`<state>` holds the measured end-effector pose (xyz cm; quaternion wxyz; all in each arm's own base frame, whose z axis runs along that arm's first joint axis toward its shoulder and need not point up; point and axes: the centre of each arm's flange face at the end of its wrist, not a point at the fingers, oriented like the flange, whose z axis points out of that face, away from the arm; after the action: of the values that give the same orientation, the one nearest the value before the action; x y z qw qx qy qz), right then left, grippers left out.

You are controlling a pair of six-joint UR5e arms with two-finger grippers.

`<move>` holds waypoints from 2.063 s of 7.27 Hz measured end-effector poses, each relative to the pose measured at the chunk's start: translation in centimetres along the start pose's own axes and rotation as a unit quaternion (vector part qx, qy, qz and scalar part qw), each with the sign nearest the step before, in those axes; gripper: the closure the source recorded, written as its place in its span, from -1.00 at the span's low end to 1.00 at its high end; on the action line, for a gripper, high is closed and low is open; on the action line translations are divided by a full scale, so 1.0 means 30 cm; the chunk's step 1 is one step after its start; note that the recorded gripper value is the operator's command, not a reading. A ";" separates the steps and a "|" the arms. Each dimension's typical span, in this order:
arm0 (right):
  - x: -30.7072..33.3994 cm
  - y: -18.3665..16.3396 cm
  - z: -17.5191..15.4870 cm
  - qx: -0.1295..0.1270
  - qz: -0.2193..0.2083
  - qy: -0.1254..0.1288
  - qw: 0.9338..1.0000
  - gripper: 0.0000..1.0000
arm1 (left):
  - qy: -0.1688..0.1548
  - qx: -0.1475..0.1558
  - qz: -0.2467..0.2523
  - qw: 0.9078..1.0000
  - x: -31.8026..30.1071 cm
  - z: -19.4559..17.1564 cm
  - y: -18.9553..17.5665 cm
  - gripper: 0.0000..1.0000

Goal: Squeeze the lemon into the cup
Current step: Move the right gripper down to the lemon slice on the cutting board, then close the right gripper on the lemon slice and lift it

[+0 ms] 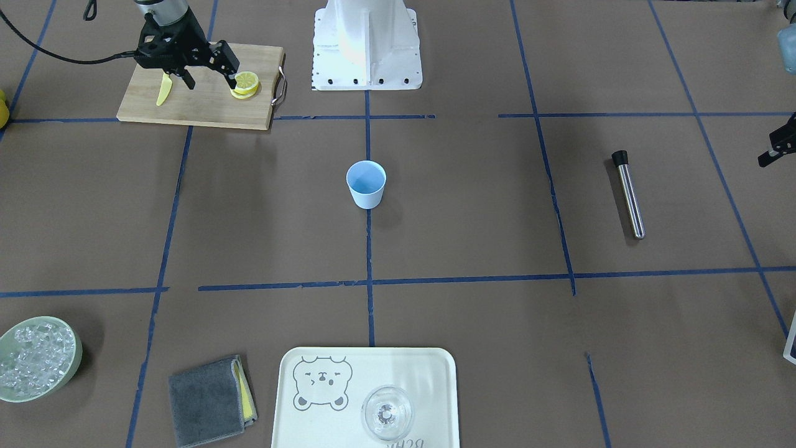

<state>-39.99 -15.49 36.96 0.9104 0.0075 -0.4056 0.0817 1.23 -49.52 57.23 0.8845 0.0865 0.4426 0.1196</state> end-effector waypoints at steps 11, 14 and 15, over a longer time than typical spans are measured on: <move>-0.084 0.134 0.135 0.000 0.001 0.066 0.998 -0.06 | 0.000 0.004 0.005 1.000 -0.005 0.003 0.004 -1.00; -0.086 0.107 0.128 0.006 0.007 0.065 0.998 0.06 | 0.000 0.005 0.005 1.000 -0.005 0.003 0.004 -1.00; -0.088 0.090 0.117 0.009 0.011 0.062 0.998 0.05 | 0.000 0.005 0.006 1.000 -0.005 0.002 0.004 -1.00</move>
<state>-44.75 -13.48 37.22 0.9326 0.0064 -0.3479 0.0955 1.18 -49.46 57.41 0.8834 0.0932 0.4427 0.1224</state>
